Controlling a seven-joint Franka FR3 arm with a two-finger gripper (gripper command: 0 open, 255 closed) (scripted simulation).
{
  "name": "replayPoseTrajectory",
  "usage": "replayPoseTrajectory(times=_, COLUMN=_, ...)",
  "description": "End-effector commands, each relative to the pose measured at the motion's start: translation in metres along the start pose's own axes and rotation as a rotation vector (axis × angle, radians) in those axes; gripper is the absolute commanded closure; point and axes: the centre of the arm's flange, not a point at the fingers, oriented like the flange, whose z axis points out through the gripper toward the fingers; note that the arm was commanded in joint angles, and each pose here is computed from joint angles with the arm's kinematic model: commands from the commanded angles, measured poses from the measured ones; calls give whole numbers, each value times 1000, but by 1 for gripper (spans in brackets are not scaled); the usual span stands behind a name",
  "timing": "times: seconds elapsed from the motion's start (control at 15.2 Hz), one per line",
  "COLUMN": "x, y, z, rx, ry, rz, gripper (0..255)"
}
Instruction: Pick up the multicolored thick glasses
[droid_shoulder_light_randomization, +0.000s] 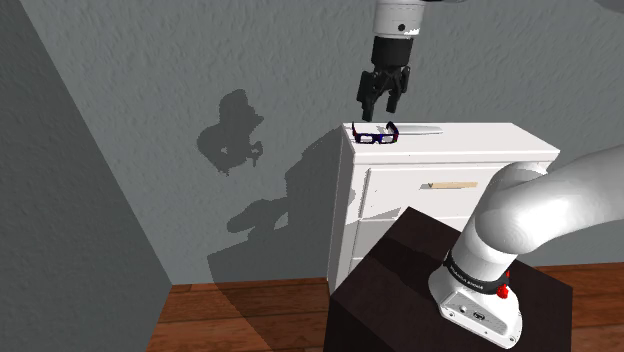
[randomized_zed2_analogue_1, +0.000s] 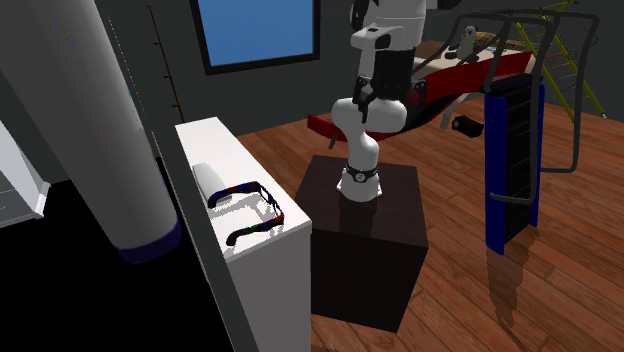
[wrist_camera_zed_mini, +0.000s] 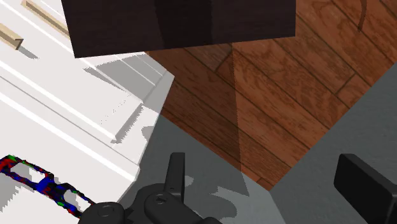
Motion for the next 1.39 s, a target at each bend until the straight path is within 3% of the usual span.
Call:
replayPoseTrajectory(times=0.0, x=0, y=0, z=0, rx=0, ry=0, rz=0, gripper=0)
replayPoseTrajectory(times=1.32, x=157, y=169, z=120, rx=36, ry=77, rz=32, gripper=0)
